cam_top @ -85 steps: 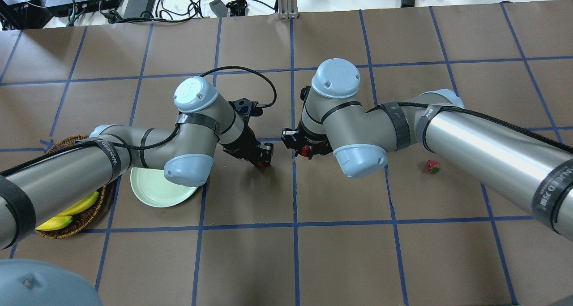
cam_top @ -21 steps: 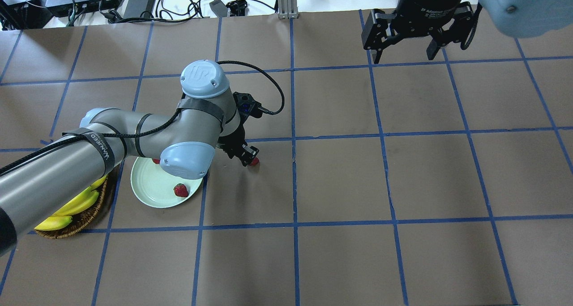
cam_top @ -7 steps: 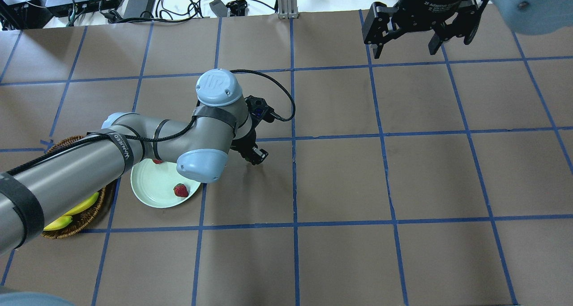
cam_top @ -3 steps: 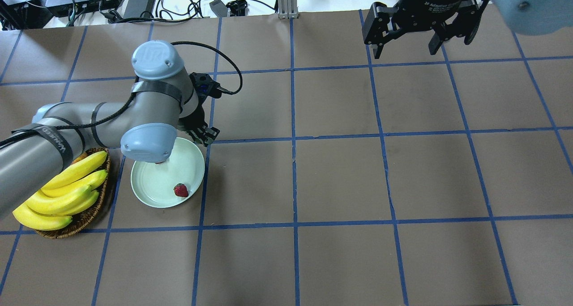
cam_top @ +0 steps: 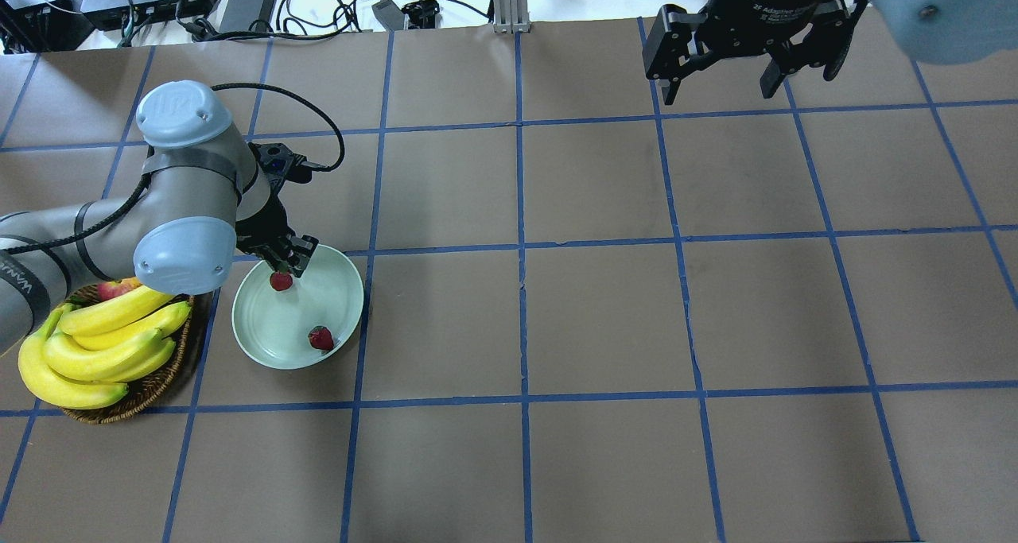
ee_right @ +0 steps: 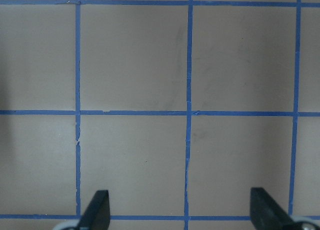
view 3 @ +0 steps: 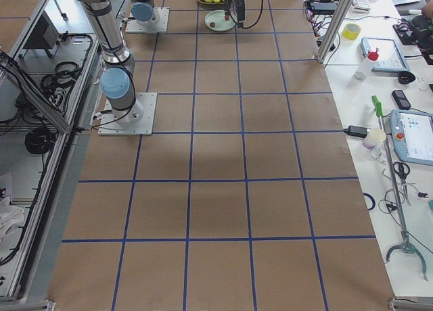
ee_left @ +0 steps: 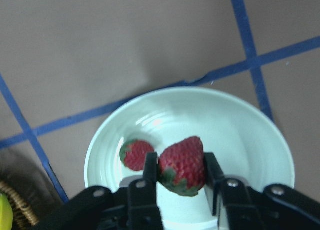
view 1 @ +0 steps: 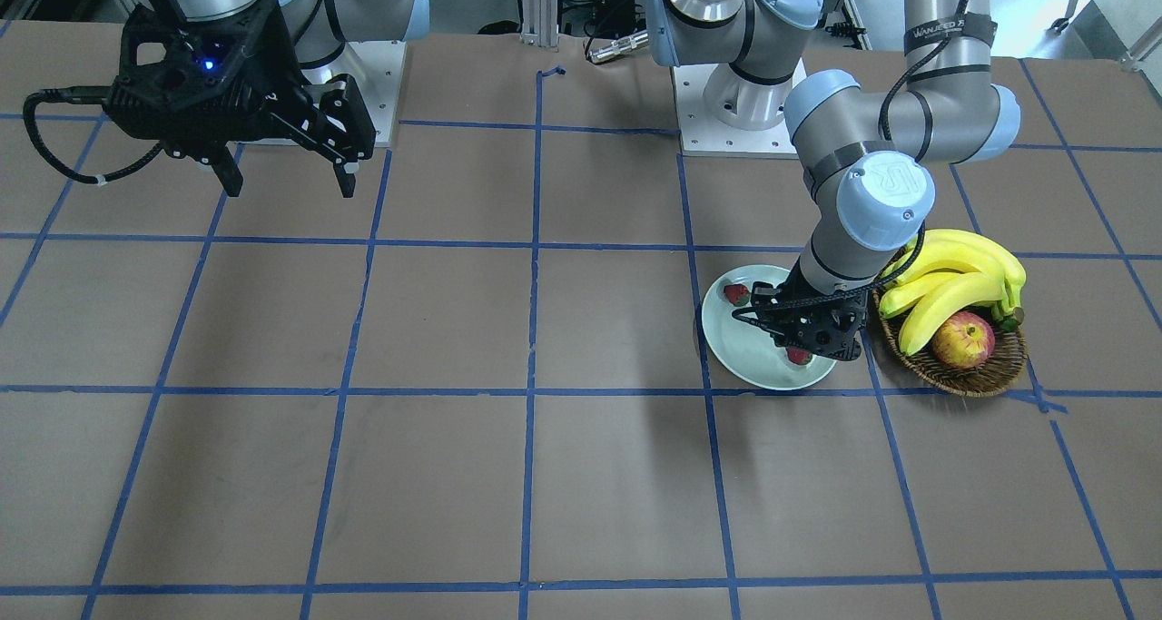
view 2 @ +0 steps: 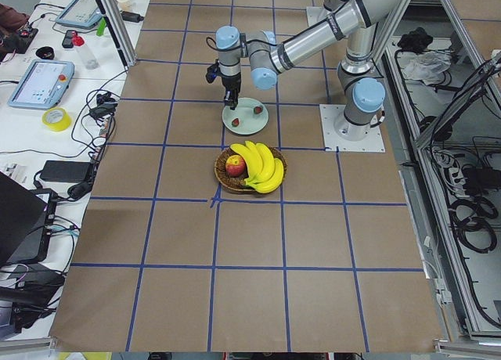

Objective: Collect all strawberries into plate

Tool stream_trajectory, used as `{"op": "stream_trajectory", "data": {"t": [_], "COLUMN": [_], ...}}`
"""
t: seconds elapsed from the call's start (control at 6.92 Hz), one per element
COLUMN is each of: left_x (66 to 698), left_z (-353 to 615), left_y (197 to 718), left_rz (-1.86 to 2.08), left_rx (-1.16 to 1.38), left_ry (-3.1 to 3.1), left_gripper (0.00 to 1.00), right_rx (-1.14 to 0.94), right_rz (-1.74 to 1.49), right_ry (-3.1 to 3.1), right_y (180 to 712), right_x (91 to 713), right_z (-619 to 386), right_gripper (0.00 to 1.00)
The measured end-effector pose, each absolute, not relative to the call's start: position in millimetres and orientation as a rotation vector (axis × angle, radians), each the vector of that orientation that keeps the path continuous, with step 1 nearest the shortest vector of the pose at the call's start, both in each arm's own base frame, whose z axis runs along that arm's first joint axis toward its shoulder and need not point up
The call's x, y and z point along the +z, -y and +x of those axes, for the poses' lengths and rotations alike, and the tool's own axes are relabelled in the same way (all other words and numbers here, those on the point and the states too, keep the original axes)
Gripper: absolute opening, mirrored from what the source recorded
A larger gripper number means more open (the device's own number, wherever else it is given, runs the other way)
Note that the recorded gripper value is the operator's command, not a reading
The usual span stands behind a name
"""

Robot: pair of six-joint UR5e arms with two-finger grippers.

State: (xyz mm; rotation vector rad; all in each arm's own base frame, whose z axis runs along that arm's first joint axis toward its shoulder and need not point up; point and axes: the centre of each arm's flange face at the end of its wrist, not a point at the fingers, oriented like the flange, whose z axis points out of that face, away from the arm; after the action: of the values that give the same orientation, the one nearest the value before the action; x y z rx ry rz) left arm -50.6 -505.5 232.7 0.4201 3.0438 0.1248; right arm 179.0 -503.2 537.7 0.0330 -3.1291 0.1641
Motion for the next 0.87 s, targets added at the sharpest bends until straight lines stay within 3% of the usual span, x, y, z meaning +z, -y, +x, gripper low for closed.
{"op": "stream_trajectory", "data": {"t": [0.58,0.87], "left_x": [240,317], "left_z": [-54,-52], "left_y": [498,523], "left_rz": [0.386,0.385], "left_rx": [0.112,0.088], "left_ry": [-3.072,-3.066], "left_gripper": [0.72,0.73], "right_rx": [0.158,0.156], "right_rz": [0.039,0.038], "right_ry": [3.133,3.134], "right_y": [503,504], "right_x": [535,534], "right_z": [179,179], "right_gripper": [1.0,1.0]}}
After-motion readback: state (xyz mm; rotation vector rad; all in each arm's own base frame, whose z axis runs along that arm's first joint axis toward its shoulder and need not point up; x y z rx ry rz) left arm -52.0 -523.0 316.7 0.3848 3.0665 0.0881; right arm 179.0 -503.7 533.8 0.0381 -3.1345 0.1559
